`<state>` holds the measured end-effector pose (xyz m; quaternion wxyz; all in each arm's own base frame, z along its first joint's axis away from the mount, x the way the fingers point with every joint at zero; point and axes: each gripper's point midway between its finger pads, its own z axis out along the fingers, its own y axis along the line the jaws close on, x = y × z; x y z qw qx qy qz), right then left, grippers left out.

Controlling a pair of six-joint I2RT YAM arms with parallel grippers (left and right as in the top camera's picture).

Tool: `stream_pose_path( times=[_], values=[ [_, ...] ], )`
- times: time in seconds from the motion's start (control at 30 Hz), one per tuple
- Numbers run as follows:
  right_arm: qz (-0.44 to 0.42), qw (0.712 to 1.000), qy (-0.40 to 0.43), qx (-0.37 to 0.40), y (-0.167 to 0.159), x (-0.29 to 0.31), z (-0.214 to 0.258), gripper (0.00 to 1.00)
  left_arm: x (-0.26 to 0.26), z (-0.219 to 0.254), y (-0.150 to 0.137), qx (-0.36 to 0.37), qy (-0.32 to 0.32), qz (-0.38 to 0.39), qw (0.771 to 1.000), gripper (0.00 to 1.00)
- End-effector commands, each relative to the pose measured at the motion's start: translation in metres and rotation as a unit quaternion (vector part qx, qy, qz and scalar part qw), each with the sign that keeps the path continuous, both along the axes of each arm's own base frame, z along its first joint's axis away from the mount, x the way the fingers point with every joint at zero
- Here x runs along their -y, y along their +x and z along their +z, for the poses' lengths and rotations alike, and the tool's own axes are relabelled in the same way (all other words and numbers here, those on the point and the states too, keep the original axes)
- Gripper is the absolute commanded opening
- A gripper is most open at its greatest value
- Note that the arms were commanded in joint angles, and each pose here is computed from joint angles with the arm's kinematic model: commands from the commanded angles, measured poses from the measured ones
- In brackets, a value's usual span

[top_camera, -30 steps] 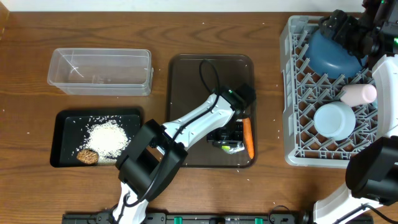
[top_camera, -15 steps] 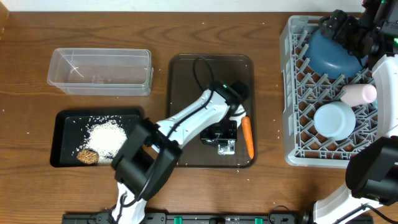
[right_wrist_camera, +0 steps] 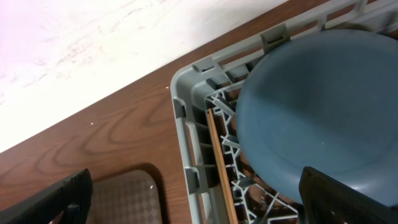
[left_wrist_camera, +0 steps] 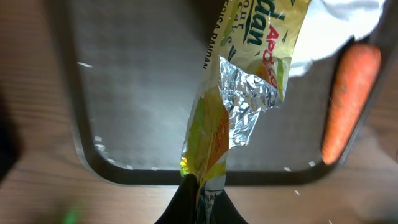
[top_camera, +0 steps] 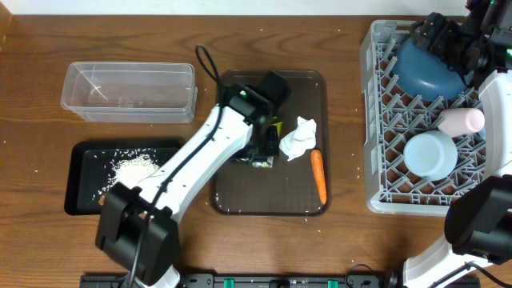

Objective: Sort waste into correct bins and load items into the dishwasher rack
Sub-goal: 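Carry the wrapper left and drop it into the clear bin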

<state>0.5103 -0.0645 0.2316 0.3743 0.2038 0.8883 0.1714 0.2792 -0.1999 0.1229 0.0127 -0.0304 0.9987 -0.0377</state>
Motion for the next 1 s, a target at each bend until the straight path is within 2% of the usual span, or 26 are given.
stream_pose_path(
  times=[0.0, 0.1, 0.2, 0.4, 0.5, 0.63, 0.67, 0.73, 0.83, 0.9, 0.97],
  values=[
    [-0.008, 1.0, 0.004, 0.002, -0.002, 0.007, 0.002, 0.99, -0.023, 0.017, 0.022, 0.064, 0.044, 0.011, 0.997, 0.06],
    [-0.008, 1.0, 0.004, 0.002, -0.002, 0.007, 0.002, 0.99, -0.042, 0.022, 0.045, 0.116, 0.082, 0.064, 0.988, 0.06],
    [-0.008, 1.0, 0.004, 0.002, -0.002, 0.007, 0.002, 0.99, -0.062, 0.033, 0.075, 0.185, 0.108, 0.14, 0.967, 0.06],
    [-0.008, 1.0, 0.004, 0.002, -0.002, 0.007, 0.002, 0.99, -0.104, 0.047, 0.123, 0.253, 0.073, 0.301, 0.916, 0.06],
    [-0.008, 1.0, 0.004, 0.002, -0.002, 0.007, 0.002, 0.99, -0.14, 0.051, 0.139, 0.267, 0.058, 0.386, 0.881, 0.06],
    [-0.008, 1.0, 0.004, 0.002, -0.002, 0.007, 0.002, 0.99, -0.196, 0.05, 0.145, 0.26, 0.038, 0.522, 0.812, 0.07],
    [-0.008, 1.0, 0.004, 0.002, -0.002, 0.007, 0.002, 0.99, -0.207, 0.048, 0.145, 0.257, 0.033, 0.55, 0.794, 0.08],
    [-0.008, 1.0, 0.004, 0.002, -0.002, 0.007, 0.002, 0.99, -0.226, 0.046, 0.147, 0.257, 0.021, 0.6, 0.757, 0.17],
    [-0.008, 1.0, 0.004, 0.002, -0.002, 0.007, 0.002, 0.99, -0.246, 0.045, 0.156, 0.263, 0.007, 0.622, 0.738, 0.17],
    [-0.008, 1.0, 0.004, 0.002, -0.002, 0.007, 0.002, 0.99, -0.251, 0.041, 0.16, 0.257, -0.004, 0.629, 0.733, 0.1],
    [-0.008, 1.0, 0.004, 0.002, -0.002, 0.007, 0.002, 0.99, -0.251, 0.037, 0.165, 0.245, -0.026, 0.636, 0.732, 0.09]
  ],
)
